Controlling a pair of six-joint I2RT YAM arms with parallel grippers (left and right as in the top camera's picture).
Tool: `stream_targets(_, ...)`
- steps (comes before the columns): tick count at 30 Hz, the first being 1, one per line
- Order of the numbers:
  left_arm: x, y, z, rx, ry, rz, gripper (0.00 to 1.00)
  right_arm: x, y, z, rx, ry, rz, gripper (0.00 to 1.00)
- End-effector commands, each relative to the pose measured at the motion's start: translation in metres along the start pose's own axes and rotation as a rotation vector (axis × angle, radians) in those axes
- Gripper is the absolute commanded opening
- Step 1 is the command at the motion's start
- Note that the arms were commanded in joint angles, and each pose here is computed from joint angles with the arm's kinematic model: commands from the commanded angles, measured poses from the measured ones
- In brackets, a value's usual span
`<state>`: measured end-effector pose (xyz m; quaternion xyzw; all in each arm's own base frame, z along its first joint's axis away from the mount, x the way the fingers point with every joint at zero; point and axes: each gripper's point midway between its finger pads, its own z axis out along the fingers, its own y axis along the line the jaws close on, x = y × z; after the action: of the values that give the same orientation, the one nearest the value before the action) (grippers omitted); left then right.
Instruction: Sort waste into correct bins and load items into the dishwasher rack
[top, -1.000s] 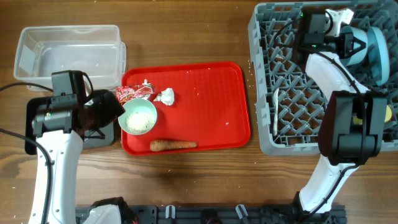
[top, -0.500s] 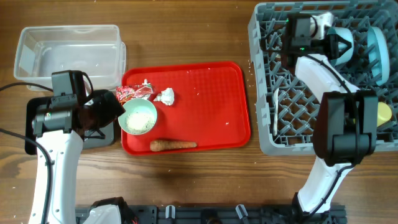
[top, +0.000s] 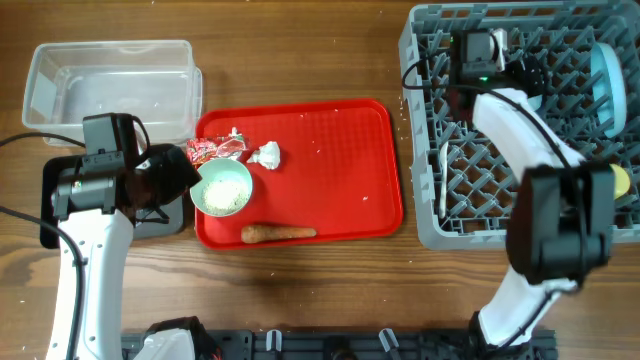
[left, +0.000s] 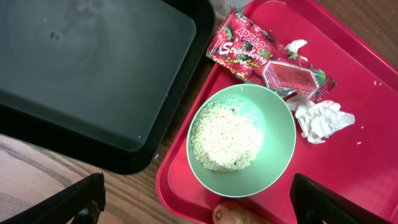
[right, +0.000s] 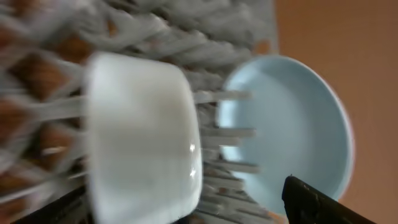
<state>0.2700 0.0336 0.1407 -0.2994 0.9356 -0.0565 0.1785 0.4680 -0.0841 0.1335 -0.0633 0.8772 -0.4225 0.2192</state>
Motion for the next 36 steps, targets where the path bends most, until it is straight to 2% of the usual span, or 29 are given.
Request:
stream_targets(1, -0.005, -0.002, -0.005, 0.012, -0.018, -0.013, 0.95, -0.021, 0.022, -0.043, -0.328, -0.144, 0.075, 0.9)
stream_targets(6, -0.005, -0.002, -0.005, 0.013, -0.017, -0.013, 0.96, -0.023, -0.002, -0.087, -0.436, -0.217, 0.148, 0.9)
stream_targets(8, -0.005, -0.002, -0.005, 0.013, -0.018, -0.014, 0.96, -0.023, 0.002, -0.115, -0.565, -0.268, 0.145, 0.9)
stream_targets(12, -0.004, -0.003, -0.005, 0.02, -0.015, -0.013, 0.96, -0.015, 0.03, -0.172, -0.895, -0.307, 0.15, 0.9)
stream_targets(14, -0.002, -0.011, -0.005, 0.062, -0.001, -0.012, 0.96, -0.003, 0.052, -0.196, -1.023, -0.254, 0.138, 0.9)
stream_targets(17, 0.0, -0.016, -0.006, 0.078, 0.004, 0.002, 0.94, 0.006, 0.075, -0.219, -1.089, -0.194, 0.127, 0.9)
stream_targets(21, 0.012, -0.033, 0.0, 0.09, 0.041, 0.068, 0.92, 0.01, 0.109, -0.26, -1.176, -0.208, 0.035, 0.9)
stream_targets(24, 0.028, -0.048, 0.01, 0.09, 0.096, 0.139, 0.87, 0.015, 0.131, -0.274, -1.207, -0.183, -0.003, 0.91)
stream_targets(29, 0.053, -0.065, 0.035, 0.059, 0.195, 0.233, 0.81, 0.023, 0.154, -0.264, -1.214, -0.055, 0.041, 0.91)
stream_targets(36, 0.081, -0.085, 0.079, 0.012, 0.293, 0.341, 0.79, 0.036, 0.184, -0.249, -1.232, 0.081, 0.035, 0.9)
